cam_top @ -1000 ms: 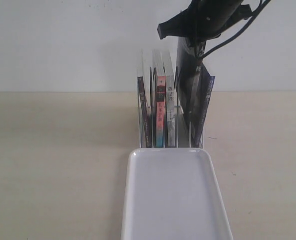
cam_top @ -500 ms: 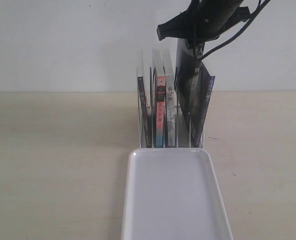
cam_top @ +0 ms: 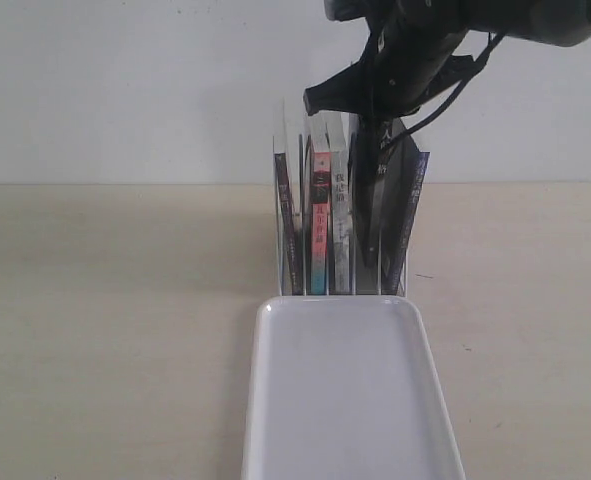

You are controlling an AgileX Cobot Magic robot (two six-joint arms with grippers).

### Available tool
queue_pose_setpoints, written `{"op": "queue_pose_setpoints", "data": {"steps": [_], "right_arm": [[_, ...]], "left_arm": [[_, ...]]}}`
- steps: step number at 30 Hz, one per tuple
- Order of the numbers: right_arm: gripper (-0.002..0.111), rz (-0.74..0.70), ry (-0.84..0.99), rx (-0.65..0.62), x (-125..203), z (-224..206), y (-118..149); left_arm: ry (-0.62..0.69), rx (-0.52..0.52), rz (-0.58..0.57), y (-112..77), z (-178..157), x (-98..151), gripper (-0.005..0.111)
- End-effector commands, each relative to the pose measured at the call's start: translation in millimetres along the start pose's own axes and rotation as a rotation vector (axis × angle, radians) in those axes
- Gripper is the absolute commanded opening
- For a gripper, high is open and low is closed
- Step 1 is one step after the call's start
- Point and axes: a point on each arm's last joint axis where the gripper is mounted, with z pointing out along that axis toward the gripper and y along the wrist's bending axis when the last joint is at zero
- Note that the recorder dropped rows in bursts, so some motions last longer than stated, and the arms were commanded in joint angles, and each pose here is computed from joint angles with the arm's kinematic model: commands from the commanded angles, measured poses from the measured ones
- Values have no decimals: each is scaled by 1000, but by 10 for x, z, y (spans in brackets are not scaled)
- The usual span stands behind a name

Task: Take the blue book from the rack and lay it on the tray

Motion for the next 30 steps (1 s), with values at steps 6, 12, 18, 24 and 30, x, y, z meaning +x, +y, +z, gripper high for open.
{"op": "queue_pose_setpoints", "data": {"steps": [6,12,18,24,30], "right_arm": [[39,14,5,-16,23,90,32],[42,21,-19,-16,-38,-69,2],[23,39,-80,-23,-168,-479,-72],[22,35,-46,-14,-153,-607,-106],[0,33,6,-56,-99,-549,-54]], "left_arm": [[-15,-3,6,2,0,-5,4],[-15,-3,6,2,0,-5,4],[-15,-3,6,2,0,-5,4],[-15,-3,6,2,0,-5,4],[-15,-3,6,2,0,-5,4]]}}
